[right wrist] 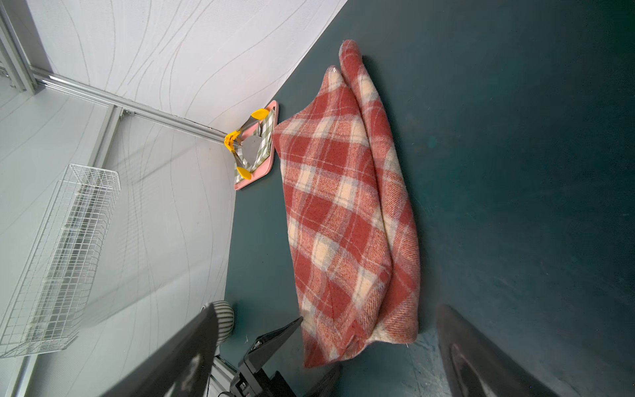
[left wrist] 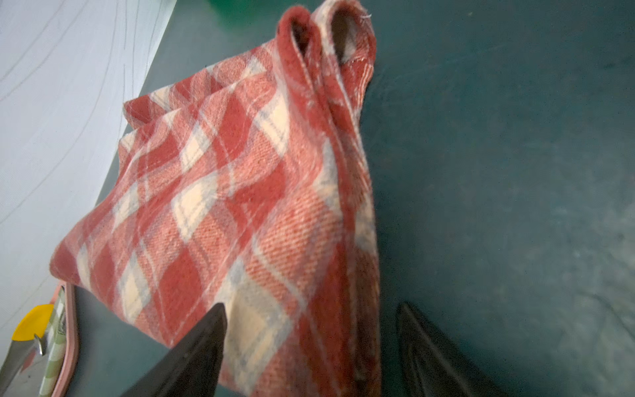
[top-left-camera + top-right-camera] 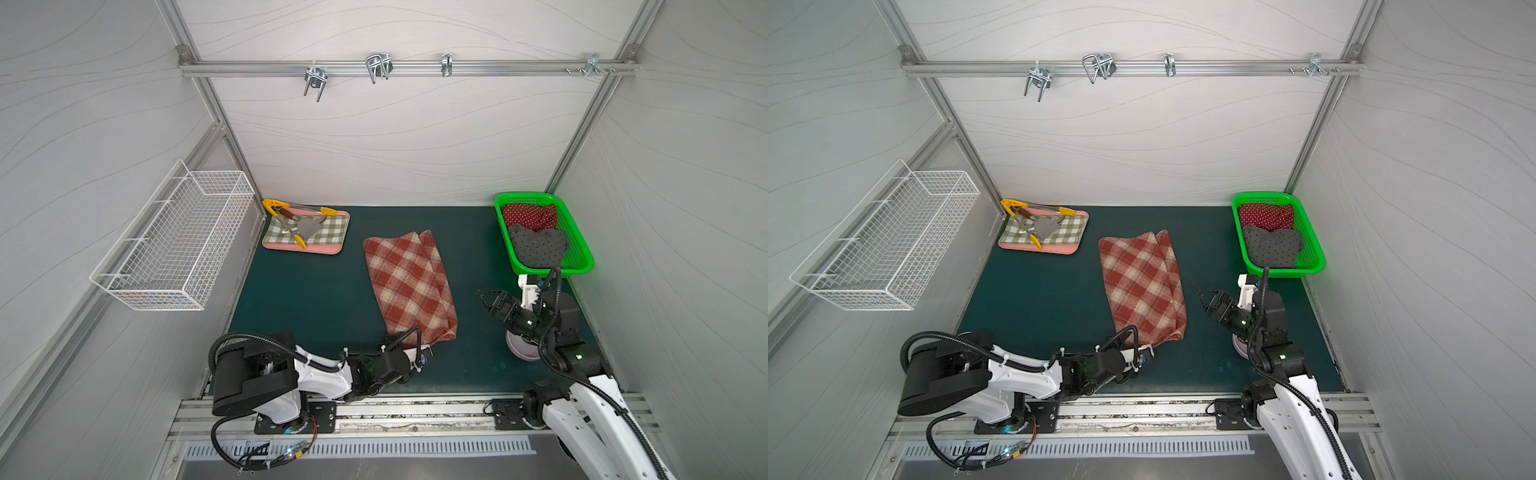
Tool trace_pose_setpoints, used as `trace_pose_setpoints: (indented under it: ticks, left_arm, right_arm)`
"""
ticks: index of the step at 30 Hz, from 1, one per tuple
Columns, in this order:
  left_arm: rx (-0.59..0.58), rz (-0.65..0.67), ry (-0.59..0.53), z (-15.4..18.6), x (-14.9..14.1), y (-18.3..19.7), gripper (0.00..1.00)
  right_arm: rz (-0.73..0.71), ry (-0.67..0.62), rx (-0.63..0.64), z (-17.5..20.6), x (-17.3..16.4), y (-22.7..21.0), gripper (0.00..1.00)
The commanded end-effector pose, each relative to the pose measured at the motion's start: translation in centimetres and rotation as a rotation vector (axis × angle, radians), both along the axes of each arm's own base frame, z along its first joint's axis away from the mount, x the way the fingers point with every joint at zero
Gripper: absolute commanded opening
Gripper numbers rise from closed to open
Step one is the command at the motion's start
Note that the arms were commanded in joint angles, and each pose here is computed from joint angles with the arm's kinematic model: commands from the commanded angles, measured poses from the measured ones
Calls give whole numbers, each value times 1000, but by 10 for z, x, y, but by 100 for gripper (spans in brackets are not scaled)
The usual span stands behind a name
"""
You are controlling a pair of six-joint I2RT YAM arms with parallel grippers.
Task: Roll up the skirts
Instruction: Roll the skirt at the center of the board.
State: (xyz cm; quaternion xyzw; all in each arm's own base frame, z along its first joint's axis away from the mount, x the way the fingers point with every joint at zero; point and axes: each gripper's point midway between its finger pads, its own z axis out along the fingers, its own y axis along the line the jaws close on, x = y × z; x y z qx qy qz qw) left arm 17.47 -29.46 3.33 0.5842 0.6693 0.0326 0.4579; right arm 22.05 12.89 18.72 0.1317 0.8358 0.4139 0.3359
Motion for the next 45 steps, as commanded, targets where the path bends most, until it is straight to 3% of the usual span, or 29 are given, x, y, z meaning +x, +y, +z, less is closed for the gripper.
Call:
trace_pose_setpoints:
  ticks: [1,10,11,14,17,19,23,26,32,42,45]
  left_arm:
    - [90,-12,-31,-15,2,-4,79]
    - [129,-6,-25,-37,4,-5,71]
    - [135,-7,-20,-40,4,-6,65]
    - [144,0,-13,-46,6,-5,29]
    - [101,2,11,-36,5,-6,11]
    - [58,-1,59,-25,4,-7,6]
    - [-103,-25,252,2,0,-6,3]
    - [-209,-47,418,13,2,-19,3]
    - [-214,-81,792,-2,14,-45,0]
    - [-484,-30,1143,21,88,-39,0]
    - [-439,-21,1246,6,91,-38,0]
  right_arm:
    - [18,-43,18,15,1,4,99]
    - [29,-50,-5,15,-2,4,99]
    - [29,-51,-6,16,-2,4,99]
    - [26,-57,-25,20,-3,2,99]
    - [29,-74,-66,25,-5,-1,99]
    - [34,-84,-103,26,-7,-4,99]
    - [50,-70,-175,12,-13,-9,99]
    - [70,-32,-157,-4,-20,-6,98]
    - [115,6,-142,-15,-26,0,96]
    - [242,94,-113,-40,-38,16,96]
    - [270,147,-67,-53,-37,26,97]
